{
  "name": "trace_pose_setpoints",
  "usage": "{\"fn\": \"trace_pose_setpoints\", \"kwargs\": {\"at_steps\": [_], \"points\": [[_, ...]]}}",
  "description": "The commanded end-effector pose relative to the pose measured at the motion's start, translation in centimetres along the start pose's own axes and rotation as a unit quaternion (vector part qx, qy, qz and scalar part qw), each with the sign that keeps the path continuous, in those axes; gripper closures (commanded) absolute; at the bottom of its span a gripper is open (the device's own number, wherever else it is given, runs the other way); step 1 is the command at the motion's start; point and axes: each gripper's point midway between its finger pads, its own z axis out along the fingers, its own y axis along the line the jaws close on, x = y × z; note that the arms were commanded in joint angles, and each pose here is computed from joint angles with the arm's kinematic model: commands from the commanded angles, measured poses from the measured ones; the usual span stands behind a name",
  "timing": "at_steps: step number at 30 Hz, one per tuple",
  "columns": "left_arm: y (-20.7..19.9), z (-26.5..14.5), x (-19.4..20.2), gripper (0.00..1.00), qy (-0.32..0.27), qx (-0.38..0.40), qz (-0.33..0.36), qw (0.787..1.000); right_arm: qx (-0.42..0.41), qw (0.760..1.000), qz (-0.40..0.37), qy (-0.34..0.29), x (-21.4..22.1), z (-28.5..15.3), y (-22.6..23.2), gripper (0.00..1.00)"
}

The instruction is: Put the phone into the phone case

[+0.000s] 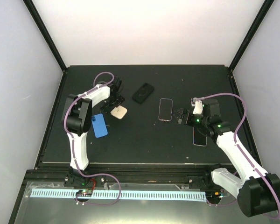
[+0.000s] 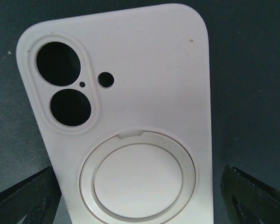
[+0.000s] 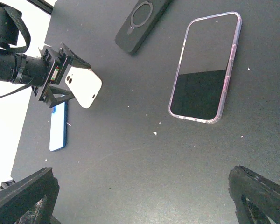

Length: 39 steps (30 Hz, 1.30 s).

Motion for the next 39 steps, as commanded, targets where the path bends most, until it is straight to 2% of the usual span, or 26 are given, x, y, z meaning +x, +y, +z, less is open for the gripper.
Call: {"fn": "trace_pose_setpoints", "kwargs": {"at_steps": [1, 8, 16, 26, 31, 36, 39], "points": [[0.7, 0.5, 0.4, 0.07, 0.010, -0.041, -0.013, 0.999, -0.014, 1.000, -0.015, -0.010, -0.8, -0.1, 0.9, 0.00], [1.2, 0.5, 0.6, 0.16, 0.015, -0.055, -0.017, 0.998, -0.016, 1.000, -0.014, -0.011, -0.9, -0.2, 1.1, 0.00], [0.7, -0.9, 1.0, 0.32, 0.025, -0.030, 0.007, 0.999, -0.022, 1.000, -0.010, -0.014, -0.7, -0.9, 1.5, 0.00], [1.7, -4.4, 4.0, 0.36, 0.054, 0.060, 0.043, 0.996, -0.042, 0.999, 0.007, -0.008, 1.0, -1.4, 2.5, 0.01], [2.2, -6.1, 6.1, 0.37, 0.069, 0.116, 0.062, 0.989, -0.061, 0.998, 0.002, 0.016, 3.0, -0.3, 4.4, 0.02], [2.0, -7.7, 9.4, 0.37, 0.112, 0.191, 0.087, 0.971, -0.087, 0.995, 0.004, 0.045, 4.9, 1.1, 6.2, 0.04], [1.6, -8.9, 11.6, 0.37, 0.136, 0.237, 0.111, 0.955, -0.103, 0.993, 0.007, 0.059, 5.8, 1.9, 7.1, 0.09]]}}
